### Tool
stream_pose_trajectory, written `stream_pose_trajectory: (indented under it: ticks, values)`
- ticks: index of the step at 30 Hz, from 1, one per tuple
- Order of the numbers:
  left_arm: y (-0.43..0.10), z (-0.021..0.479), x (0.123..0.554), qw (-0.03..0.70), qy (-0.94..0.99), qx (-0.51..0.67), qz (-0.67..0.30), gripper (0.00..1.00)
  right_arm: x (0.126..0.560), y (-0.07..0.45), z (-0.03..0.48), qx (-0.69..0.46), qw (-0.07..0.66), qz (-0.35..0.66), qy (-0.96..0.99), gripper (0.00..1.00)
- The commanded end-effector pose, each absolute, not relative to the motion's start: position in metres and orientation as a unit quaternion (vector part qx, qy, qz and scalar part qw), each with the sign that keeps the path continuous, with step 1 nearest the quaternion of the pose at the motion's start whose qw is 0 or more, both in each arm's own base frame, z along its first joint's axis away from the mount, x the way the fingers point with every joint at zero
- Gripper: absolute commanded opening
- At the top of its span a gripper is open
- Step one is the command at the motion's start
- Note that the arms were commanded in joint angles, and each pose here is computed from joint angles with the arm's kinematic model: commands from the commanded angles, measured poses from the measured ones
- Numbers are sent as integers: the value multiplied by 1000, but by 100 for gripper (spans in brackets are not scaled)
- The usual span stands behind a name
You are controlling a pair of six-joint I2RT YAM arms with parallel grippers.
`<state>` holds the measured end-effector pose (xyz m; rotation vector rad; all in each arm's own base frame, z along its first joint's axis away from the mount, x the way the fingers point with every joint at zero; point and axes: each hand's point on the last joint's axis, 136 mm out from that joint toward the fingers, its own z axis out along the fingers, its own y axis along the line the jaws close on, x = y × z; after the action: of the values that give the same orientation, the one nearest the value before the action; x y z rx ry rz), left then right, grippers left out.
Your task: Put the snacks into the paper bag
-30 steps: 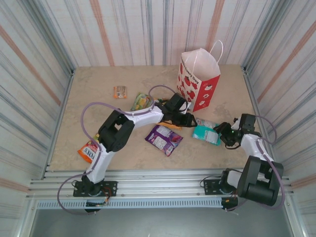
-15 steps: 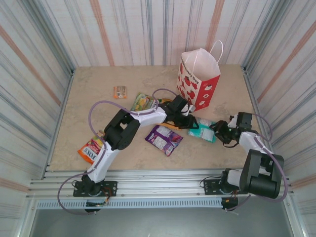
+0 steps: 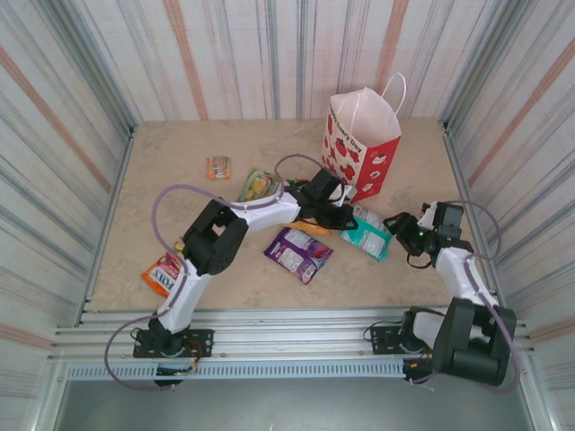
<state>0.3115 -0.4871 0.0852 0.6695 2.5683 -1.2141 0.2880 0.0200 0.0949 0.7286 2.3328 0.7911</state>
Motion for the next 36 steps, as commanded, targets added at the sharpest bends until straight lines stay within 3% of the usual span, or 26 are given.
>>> stream_pose_trajectory:
  ticks: [1, 6, 8, 11, 23, 32, 36]
  values:
    - [-472, 165, 317, 200, 838, 269, -430, 0, 296, 10, 135, 230, 367, 265, 862, 71]
    - [-454, 214, 302, 260, 789, 341, -441, 0, 297, 27, 205, 107, 483, 283, 822, 71]
    - [-446, 227, 290, 280, 764, 387, -435, 0, 292, 40, 231, 40, 517, 290, 805, 66]
    - [-428, 239, 273, 303, 731, 462, -401, 0, 280, 61, 264, -60, 542, 296, 784, 65]
    - [-356, 271, 226, 379, 605, 650, -262, 0, 217, 151, 290, -424, 487, 273, 714, 73]
    - [-341, 275, 209, 384, 571, 690, -225, 0, 203, 184, 270, -518, 407, 293, 693, 73]
    - [-341, 271, 205, 381, 568, 697, -216, 0, 200, 199, 258, -537, 373, 312, 690, 68]
